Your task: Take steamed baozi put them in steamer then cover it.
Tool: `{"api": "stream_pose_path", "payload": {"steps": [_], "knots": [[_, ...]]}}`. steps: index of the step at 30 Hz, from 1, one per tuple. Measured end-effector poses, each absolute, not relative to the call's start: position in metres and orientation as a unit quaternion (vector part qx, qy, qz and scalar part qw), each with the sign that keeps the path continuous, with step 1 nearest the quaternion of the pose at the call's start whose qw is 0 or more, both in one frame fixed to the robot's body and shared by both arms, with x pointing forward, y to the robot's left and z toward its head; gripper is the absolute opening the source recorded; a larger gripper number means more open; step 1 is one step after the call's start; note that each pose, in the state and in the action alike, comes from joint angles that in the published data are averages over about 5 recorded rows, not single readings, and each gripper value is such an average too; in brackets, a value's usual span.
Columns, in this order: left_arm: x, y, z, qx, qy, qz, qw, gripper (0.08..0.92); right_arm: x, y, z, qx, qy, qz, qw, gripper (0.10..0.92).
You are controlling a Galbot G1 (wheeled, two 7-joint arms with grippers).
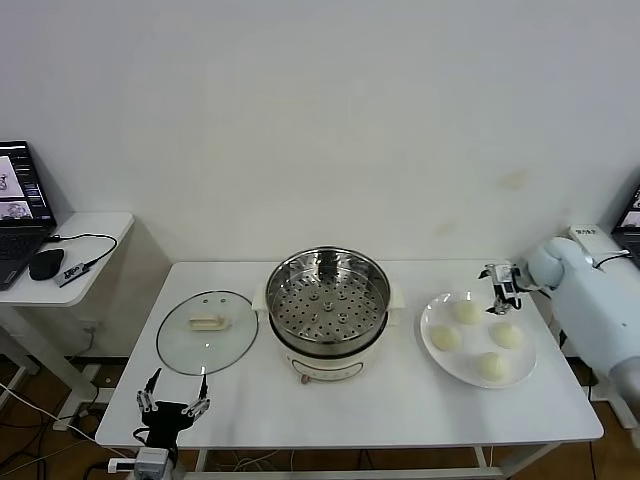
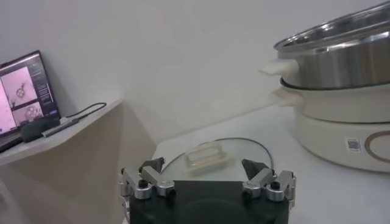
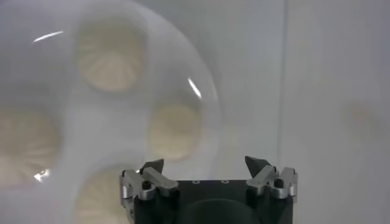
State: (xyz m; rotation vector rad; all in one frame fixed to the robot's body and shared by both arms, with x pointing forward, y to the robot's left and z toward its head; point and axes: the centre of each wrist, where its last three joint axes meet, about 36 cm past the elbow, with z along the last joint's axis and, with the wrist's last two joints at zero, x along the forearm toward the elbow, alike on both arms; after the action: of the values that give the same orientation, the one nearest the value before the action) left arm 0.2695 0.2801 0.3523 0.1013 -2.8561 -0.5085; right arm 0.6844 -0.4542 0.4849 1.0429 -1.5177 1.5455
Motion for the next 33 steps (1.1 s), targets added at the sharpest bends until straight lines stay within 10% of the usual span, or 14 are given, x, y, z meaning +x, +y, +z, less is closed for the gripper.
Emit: {"api": "stream_pose_path", "payload": {"steps": [33], "knots": [[0.27, 0.281, 0.35, 0.035, -0.977, -0.174, 0.122, 0.823, 0.716, -0.426, 0.45, 0.425, -0.589, 0.545, 0.418, 0.693]]}}
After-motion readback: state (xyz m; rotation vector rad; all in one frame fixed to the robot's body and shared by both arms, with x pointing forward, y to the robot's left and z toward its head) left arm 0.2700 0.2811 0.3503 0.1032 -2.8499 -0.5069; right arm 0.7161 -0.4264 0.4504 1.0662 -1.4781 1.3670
